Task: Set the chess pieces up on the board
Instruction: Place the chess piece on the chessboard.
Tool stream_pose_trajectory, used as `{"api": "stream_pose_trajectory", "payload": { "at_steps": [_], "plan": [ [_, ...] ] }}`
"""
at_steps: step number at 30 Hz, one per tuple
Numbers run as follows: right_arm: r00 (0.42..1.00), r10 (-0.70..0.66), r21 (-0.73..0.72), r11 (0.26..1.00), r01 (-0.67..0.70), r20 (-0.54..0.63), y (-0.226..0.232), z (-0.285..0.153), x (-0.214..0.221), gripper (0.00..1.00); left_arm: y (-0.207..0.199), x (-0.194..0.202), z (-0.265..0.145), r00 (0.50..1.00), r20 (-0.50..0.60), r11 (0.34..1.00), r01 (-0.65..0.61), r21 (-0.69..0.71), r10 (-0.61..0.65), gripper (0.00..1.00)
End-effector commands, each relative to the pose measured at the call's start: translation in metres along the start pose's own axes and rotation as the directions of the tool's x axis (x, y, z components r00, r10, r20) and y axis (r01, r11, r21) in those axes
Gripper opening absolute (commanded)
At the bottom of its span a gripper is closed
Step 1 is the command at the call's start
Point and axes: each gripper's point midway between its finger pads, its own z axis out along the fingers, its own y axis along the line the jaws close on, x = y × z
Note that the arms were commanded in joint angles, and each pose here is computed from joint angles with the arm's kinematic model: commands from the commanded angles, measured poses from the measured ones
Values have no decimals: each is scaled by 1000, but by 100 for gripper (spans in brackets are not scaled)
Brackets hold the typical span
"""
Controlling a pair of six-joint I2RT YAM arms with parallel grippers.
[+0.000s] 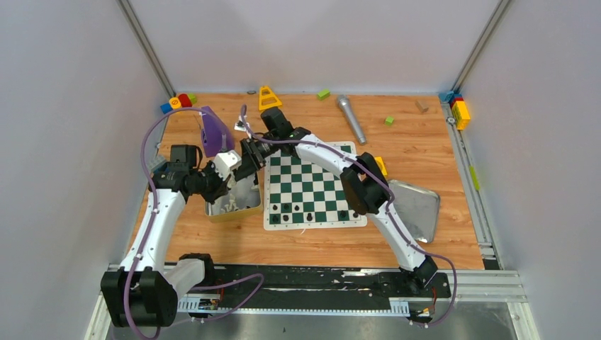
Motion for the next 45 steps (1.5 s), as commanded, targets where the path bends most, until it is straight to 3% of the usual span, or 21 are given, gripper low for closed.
{"api": "stream_pose_trajectory", "payload": {
  "at_steps": [1, 21, 30, 37, 39, 40, 42, 44, 45],
  "plan": [
    [997, -68, -16, 998, 68, 34, 17, 6, -22, 54, -3, -7, 0, 999, 38, 1000, -9, 4, 9, 0],
    [999, -51, 19, 999, 51, 16, 9, 28, -11, 39, -1, -4, 4, 1000, 28, 1000, -2, 5, 1, 0],
    [999, -43, 45, 998, 43, 9, 1, 29, -4, 11, 2, -1, 5, 1000, 13, 1000, 0, -9, 0, 0],
    [997, -51, 182, 982, 41, 50, -25, 19, -15, 5, 6, 10, 0, 999, -30, 998, -20, -54, 19, 0],
    [997, -60, 208, 977, 47, 53, -29, 17, -18, 8, 6, 14, -1, 999, -39, 997, -28, -65, 26, 0],
    [997, -58, 218, 975, 45, 52, -32, 17, -17, 14, 6, 15, -1, 999, -42, 997, -31, -68, 28, 0],
    [997, -58, 224, 973, 45, 50, -33, 18, -17, 33, 4, 12, -3, 999, -28, 998, -29, -60, 27, 0],
    [996, -72, 219, 974, 60, 49, -28, 16, -20, 59, 0, 6, -5, 1000, -10, 999, -23, -37, 23, 0],
    [995, -87, 214, 974, 75, 51, -22, 14, -23, 65, -1, 4, -4, 1000, -6, 999, -20, -26, 20, 1]
  ]
}}
